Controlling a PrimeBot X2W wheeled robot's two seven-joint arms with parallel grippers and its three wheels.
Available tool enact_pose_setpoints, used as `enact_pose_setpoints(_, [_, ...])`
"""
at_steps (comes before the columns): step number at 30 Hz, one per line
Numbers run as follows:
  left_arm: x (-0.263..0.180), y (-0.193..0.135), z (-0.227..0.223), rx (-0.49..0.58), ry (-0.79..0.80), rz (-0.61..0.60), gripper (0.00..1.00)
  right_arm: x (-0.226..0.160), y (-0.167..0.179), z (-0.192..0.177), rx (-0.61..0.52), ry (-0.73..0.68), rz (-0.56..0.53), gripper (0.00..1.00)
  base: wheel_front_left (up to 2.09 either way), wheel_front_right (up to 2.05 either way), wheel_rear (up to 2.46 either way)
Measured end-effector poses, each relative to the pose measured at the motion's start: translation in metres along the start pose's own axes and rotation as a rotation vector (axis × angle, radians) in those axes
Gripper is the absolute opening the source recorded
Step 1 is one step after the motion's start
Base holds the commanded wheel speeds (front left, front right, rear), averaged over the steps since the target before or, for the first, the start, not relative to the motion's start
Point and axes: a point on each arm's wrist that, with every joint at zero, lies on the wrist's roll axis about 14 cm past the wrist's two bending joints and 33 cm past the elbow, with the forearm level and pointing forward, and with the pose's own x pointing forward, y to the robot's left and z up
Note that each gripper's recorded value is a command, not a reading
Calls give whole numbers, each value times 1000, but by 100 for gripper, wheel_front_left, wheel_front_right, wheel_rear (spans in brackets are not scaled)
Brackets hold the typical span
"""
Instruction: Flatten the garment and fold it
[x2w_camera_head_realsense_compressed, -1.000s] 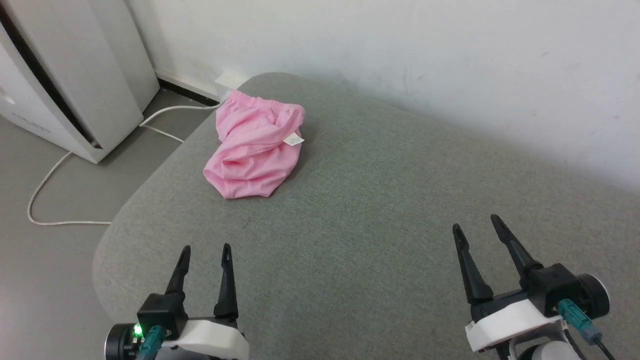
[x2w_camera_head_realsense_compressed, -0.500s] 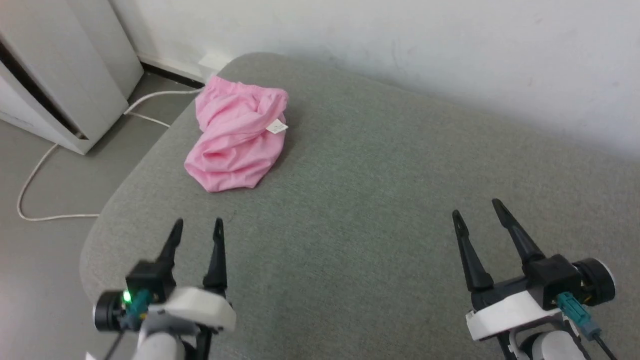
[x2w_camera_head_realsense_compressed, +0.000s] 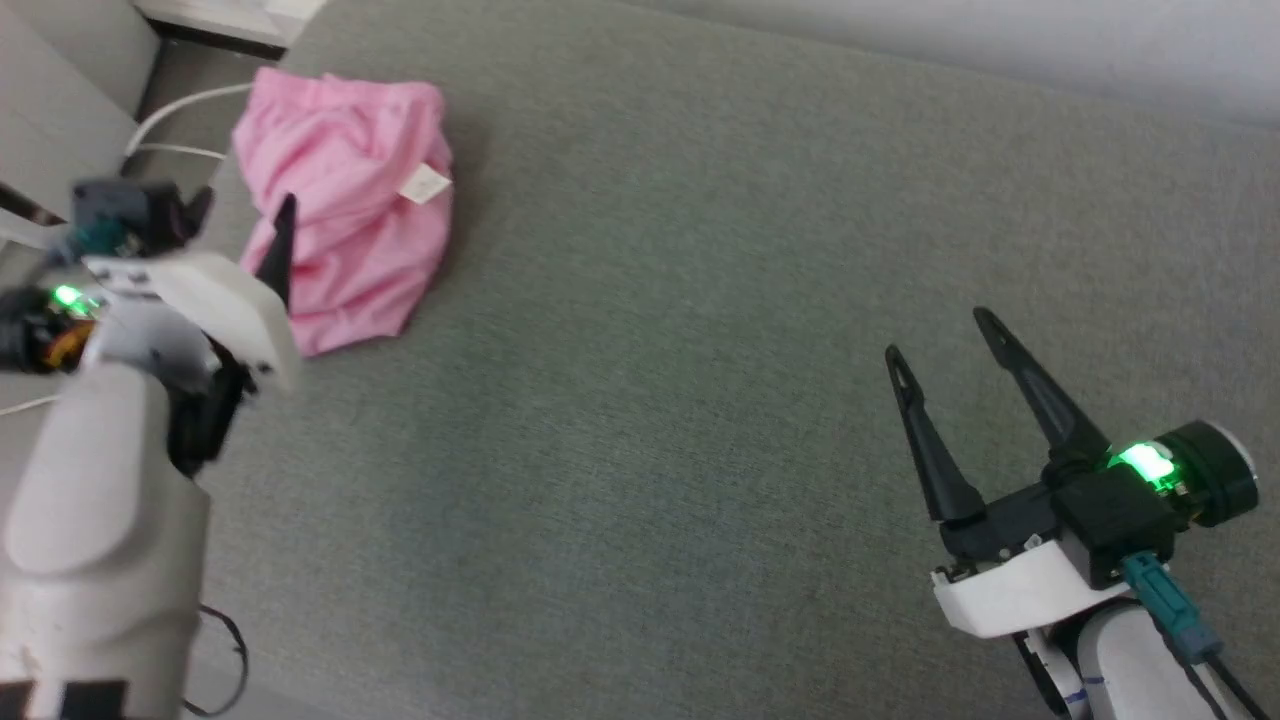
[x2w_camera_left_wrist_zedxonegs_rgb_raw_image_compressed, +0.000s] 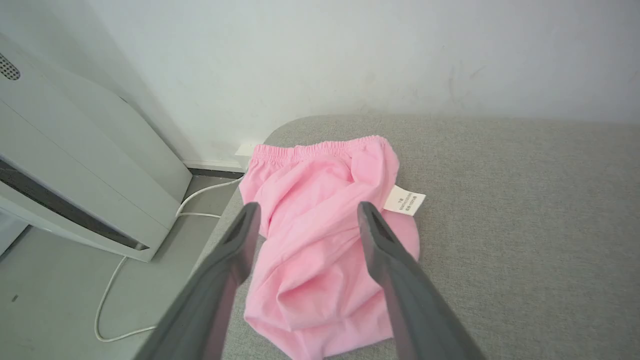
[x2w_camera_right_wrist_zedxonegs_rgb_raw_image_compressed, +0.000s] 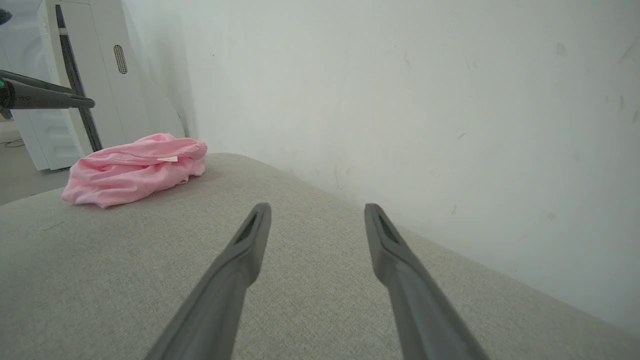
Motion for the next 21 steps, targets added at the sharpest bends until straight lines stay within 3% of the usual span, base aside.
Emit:
enact_pose_setpoints(10, [61, -9, -53, -44, 531, -76, 100, -12, -40, -39, 16, 82, -92, 100, 0, 0, 0])
enact_pose_setpoints(21, [85, -38, -109, -67, 833, -148, 100, -36, -75, -78, 25, 170, -197, 100, 0, 0, 0])
